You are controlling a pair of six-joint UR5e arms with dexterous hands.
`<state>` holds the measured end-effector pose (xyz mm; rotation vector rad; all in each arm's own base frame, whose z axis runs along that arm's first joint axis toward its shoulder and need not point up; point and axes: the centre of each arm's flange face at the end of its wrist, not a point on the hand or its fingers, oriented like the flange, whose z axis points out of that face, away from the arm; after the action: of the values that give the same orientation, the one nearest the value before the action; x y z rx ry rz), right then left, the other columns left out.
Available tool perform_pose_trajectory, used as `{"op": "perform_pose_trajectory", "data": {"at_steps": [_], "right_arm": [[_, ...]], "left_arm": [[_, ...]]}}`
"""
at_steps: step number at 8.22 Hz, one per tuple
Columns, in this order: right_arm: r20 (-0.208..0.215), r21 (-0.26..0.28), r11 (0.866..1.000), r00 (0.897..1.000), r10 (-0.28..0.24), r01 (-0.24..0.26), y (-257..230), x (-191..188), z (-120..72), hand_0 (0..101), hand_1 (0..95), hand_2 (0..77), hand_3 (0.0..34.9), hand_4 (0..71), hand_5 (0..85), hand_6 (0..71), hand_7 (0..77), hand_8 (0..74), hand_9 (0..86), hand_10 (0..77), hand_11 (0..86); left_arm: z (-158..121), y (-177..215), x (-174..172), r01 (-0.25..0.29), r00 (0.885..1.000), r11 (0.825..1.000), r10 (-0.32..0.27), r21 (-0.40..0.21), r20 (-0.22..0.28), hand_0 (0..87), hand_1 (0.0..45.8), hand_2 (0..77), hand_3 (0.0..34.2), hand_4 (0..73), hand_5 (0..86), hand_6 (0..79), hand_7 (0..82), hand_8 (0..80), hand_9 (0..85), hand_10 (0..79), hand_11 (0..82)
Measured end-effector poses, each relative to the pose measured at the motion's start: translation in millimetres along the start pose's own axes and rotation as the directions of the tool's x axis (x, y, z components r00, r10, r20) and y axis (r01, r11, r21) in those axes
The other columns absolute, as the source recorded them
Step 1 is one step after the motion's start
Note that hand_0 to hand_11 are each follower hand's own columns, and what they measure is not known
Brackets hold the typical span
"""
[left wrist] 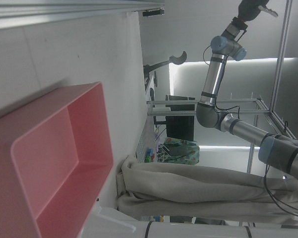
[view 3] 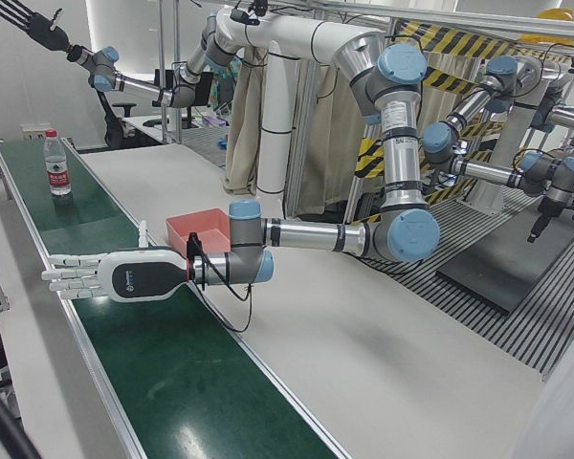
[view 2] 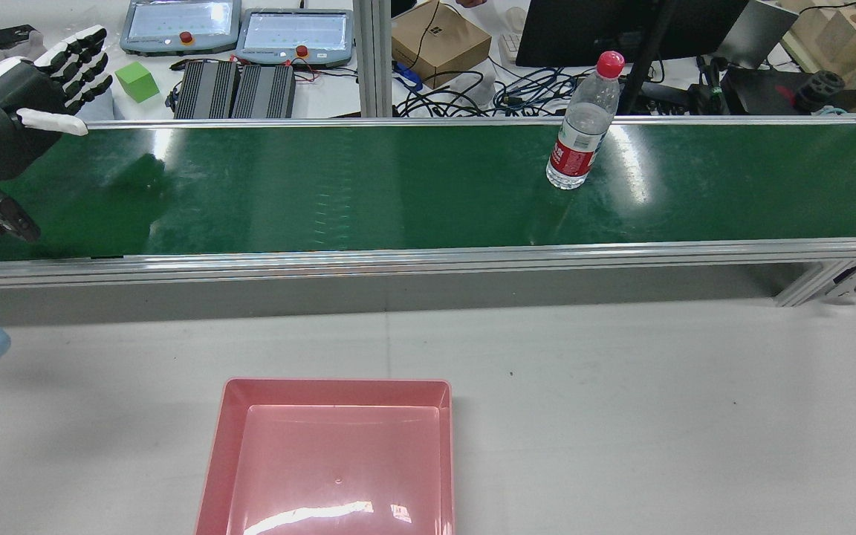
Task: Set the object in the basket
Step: 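Move the left hand forward over the conveyor toward the approaching bottle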
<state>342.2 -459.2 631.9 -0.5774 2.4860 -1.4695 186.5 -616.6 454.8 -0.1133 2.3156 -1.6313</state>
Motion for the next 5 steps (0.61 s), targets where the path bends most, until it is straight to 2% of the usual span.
{"op": "perform_pose_trajectory", "data": {"at_steps": [4, 5], "right_arm": [[0.000, 0.000, 1.000, 1.000, 0.000, 0.000, 0, 0, 0.0, 0, 0.0, 1.1, 0.1, 0.5, 0.0, 0.0, 0.5, 0.0, 0.0, 0.5, 0.0], [0.000, 0.000, 1.000, 1.000, 0.000, 0.000, 0, 0, 0.0, 0, 0.0, 1.1, 0.1, 0.5, 0.0, 0.0, 0.5, 0.0, 0.0, 0.5, 0.0]], "left_arm": [[7, 20, -19, 0.016, 1.000, 0.999, -0.015, -0.037, 0.021, 52.1, 7.6, 1.1, 1.0, 0.5, 12.5, 1.1, 0.5, 4.4, 0.5, 2.7, 6.0], [8, 22, -20, 0.017, 1.000, 0.999, -0.016, -0.040, 0.023, 52.0, 7.6, 1.1, 0.8, 0.5, 12.5, 1.1, 0.5, 3.8, 2.7, 2.7, 6.0]]}}
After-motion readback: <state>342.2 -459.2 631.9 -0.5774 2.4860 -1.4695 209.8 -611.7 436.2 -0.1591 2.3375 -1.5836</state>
